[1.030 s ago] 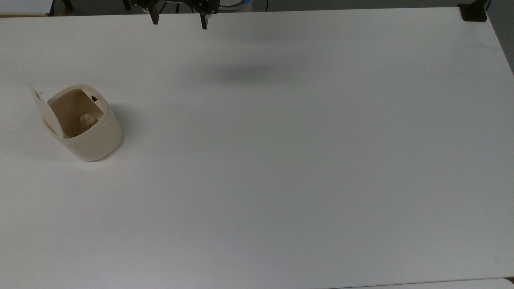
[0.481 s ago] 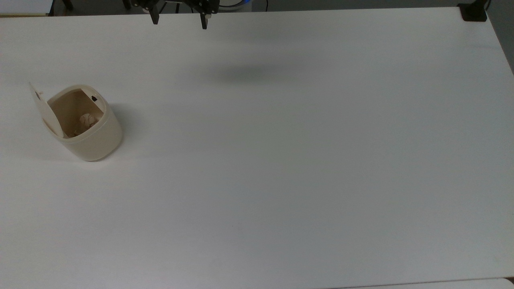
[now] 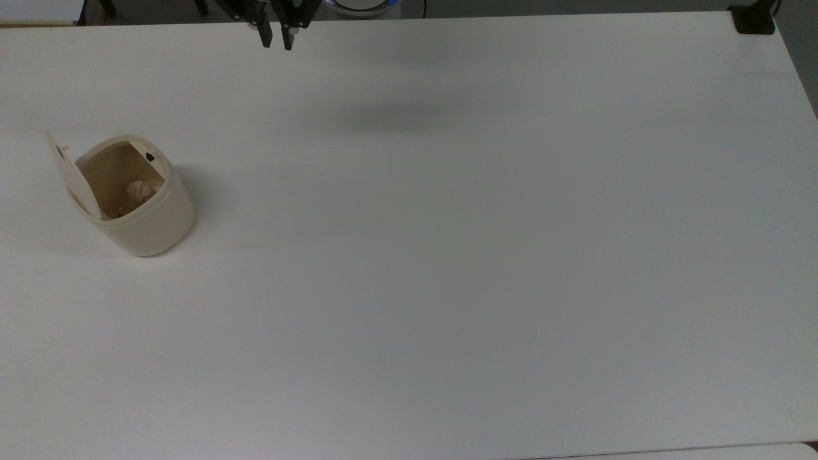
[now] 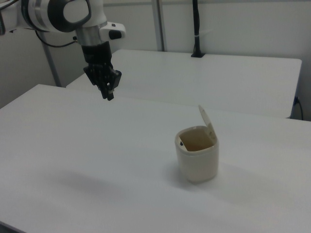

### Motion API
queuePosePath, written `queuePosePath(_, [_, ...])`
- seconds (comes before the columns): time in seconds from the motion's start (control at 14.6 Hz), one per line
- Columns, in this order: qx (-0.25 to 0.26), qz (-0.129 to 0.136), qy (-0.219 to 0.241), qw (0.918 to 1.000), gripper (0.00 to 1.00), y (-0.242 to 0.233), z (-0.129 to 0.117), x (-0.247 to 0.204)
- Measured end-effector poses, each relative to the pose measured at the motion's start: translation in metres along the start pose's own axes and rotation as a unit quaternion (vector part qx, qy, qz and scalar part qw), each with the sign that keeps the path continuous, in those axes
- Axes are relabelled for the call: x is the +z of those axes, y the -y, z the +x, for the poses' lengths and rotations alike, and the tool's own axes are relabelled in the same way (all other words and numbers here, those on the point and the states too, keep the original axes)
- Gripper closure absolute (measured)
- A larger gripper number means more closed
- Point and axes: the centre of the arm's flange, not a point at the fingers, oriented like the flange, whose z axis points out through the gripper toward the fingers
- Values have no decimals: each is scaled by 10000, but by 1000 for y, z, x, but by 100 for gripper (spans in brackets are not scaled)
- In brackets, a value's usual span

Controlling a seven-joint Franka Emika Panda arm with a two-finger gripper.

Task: Close the trash bin
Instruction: 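Move the gripper over to the open lid of the cream bin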

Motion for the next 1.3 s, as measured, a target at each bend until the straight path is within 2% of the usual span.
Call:
queuePosePath(0.14, [91,-1,7,10000,96,-10,0,1])
queuePosePath(0.21, [175,-3,14,9998,99,-20,1,2])
queuePosePath(0.48, [678,-37,-299,9972,99,-77,10,5])
queuePosePath(0.76, [1181,-126,-766,9900,99,-135,15,2])
queuePosePath(0.89, [1520,-170,-1144,9816,99,-155,19,-4])
queuePosePath(1.24, [2441,-222,-2187,9445,99,-183,55,11])
queuePosePath(1.3, [2650,-225,-2371,9344,99,-188,66,22])
